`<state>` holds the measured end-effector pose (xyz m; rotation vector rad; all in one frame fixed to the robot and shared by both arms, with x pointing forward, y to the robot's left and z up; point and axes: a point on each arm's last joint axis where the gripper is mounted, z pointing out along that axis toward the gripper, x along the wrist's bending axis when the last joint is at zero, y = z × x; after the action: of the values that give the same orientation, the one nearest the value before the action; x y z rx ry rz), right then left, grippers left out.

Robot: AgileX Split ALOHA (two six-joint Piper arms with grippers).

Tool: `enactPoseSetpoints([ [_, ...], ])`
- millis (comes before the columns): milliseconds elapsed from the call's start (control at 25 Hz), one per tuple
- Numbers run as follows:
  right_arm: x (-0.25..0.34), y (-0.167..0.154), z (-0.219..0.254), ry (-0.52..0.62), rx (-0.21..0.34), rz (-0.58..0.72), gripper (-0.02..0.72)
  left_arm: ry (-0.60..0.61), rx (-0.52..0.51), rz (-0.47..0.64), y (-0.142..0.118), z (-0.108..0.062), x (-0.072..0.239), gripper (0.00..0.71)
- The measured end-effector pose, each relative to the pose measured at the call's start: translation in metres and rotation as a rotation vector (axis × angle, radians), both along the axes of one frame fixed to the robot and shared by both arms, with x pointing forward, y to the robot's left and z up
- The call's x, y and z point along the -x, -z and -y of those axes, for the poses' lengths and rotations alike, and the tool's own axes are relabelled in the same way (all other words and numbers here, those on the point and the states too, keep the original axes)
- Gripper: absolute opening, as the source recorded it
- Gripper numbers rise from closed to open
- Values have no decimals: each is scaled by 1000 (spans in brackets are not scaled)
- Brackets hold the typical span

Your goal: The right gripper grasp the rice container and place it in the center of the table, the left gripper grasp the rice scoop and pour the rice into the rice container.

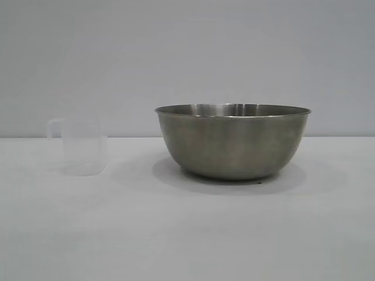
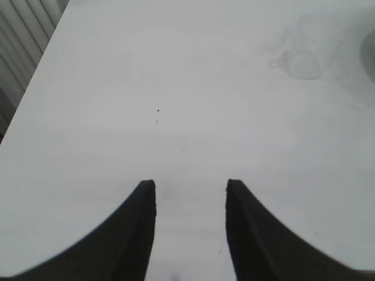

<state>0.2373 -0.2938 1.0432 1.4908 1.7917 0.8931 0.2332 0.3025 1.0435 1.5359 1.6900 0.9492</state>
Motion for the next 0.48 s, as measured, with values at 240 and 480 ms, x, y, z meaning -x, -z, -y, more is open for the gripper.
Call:
enactPoseSetpoints([
  [240, 0, 0, 0, 0, 0, 0, 555, 1, -2, 0, 0, 0, 0, 260],
  [480, 0, 0, 0, 0, 0, 0, 555, 1, -3, 18, 0, 0, 3, 260],
])
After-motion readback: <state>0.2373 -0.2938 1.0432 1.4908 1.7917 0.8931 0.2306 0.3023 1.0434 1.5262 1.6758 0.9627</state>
